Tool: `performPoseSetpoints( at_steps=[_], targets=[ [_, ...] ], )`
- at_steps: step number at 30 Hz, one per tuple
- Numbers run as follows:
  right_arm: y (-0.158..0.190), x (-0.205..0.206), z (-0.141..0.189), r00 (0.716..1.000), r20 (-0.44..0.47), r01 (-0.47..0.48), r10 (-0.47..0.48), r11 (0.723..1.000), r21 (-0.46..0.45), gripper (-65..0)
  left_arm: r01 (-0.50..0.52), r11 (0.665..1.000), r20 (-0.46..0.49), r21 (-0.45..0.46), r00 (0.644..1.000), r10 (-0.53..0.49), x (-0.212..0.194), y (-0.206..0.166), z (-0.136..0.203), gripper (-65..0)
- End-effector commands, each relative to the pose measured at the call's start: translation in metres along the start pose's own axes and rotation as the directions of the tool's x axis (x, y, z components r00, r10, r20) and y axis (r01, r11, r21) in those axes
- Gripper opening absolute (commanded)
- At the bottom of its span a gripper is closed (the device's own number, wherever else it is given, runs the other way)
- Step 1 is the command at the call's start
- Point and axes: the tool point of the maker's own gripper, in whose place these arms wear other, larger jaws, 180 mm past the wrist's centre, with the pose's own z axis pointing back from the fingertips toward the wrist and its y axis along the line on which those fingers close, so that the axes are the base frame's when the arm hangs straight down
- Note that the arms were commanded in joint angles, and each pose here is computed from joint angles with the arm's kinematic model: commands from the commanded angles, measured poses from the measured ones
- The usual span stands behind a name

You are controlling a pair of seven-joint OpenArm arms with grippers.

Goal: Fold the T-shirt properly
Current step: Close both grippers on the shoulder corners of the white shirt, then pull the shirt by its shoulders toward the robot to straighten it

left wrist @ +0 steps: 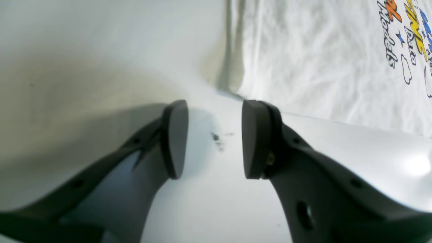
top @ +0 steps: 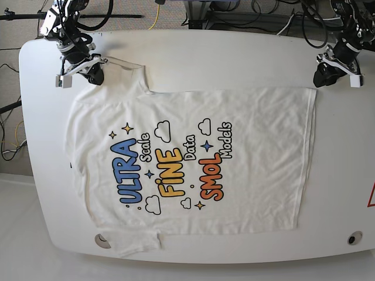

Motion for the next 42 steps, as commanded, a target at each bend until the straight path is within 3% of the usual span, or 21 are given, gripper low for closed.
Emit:
performPoseSetpoints(
  at_steps=[1,9,17,27,35,37,42],
  targets=[
    [-0.003,-0.006,0.002,0.999,-0.035,-0.018,0.017,1.000,-0.012,-65.0,0.021,1.000,-0.016,-0.010,1.000,-0.021,0.000,-0.003,-0.001,-40.2],
    [-0.004,-0.001,0.002,1.000,-0.021,-0.021,0.021,1.000,-0.014,-64.5,0.019,0.999,-0.025,-0.035,0.999,-0.020,-0.005,-0.011,-0.010,-44.5],
    [-0.002,0.003,0.001,1.000,-0.008,-0.024,0.024,1.000,-0.012,-63.8,0.016,0.999,-0.024,-0.037,1.000,-0.017,-0.004,-0.012,-0.010,-65.0],
    [-0.003,0.003,0.001,1.000,-0.005,-0.017,0.017,1.000,-0.012,-64.2,0.021,0.999,-0.001,-0.041,1.000,-0.021,0.004,-0.012,-0.011,-61.1],
    [-0.004,0.002,0.001,1.000,-0.007,-0.016,0.016,1.000,-0.016,-64.3,0.022,0.999,-0.005,-0.039,1.000,-0.022,0.005,-0.011,-0.011,-51.1],
    [-0.003,0.004,0.001,1.000,-0.002,-0.022,0.022,1.000,-0.013,-63.9,0.018,0.999,0.006,-0.034,1.000,-0.018,0.006,-0.009,-0.011,-51.1],
    [-0.002,0.005,0.001,1.000,0.001,-0.024,0.024,1.000,-0.012,-64.4,0.018,0.999,-0.003,-0.037,1.000,-0.018,0.005,-0.010,-0.011,-61.1]
  ],
)
